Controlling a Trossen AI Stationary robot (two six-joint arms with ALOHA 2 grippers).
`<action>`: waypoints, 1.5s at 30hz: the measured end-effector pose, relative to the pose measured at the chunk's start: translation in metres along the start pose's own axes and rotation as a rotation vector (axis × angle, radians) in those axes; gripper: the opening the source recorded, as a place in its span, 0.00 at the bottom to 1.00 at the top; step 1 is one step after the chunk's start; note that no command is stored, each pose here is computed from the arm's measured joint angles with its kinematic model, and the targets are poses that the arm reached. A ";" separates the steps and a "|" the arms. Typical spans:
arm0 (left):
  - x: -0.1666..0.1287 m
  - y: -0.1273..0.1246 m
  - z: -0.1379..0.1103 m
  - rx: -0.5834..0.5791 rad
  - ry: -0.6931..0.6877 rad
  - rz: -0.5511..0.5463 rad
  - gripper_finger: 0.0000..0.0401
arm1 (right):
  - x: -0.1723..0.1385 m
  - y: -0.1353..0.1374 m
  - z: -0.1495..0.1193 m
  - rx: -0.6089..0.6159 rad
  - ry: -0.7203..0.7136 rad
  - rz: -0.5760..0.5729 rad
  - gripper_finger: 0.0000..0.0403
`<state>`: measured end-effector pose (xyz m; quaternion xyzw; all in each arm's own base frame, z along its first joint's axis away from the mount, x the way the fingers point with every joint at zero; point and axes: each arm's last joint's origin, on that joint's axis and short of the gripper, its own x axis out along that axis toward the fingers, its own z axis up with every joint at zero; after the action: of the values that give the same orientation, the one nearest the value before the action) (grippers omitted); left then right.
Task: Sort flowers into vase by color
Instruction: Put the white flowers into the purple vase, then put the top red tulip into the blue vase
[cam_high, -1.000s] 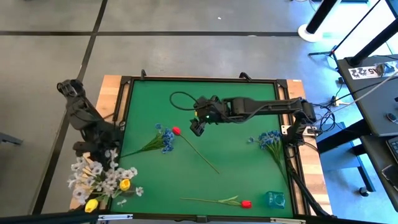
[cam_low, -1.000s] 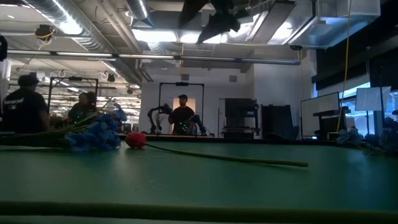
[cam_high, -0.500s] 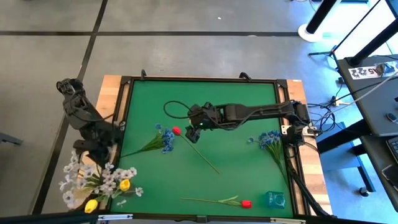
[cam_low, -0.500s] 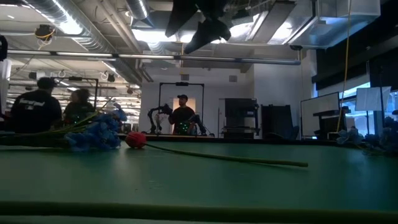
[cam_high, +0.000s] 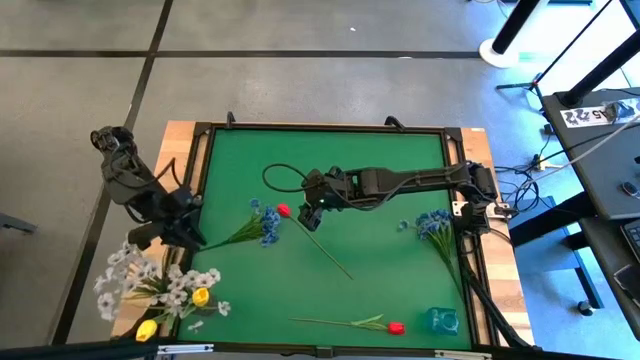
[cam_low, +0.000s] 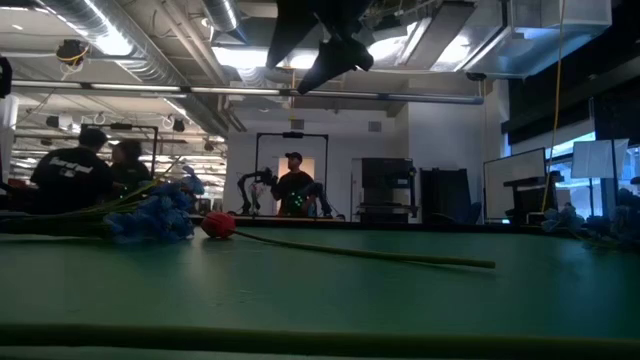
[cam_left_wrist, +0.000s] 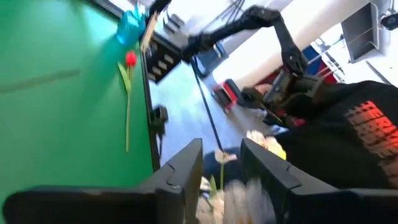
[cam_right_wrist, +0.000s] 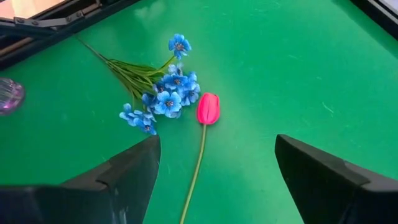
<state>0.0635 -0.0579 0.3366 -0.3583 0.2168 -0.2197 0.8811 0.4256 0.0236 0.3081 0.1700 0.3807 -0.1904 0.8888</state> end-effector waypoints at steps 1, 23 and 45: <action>0.000 0.000 0.000 0.009 -0.010 0.005 0.29 | 0.000 0.000 0.000 0.006 0.001 0.001 0.79; 0.008 0.013 0.015 0.131 -0.560 0.487 0.51 | 0.145 0.010 -0.056 -0.055 0.093 -0.109 0.68; 0.049 0.010 0.029 0.213 -0.640 0.539 0.51 | 0.155 0.006 -0.068 -0.054 0.209 -0.104 0.02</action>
<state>0.1213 -0.0626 0.3371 -0.2460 -0.0052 0.1195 0.9618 0.4852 0.0269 0.1498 0.1448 0.4848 -0.2070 0.8374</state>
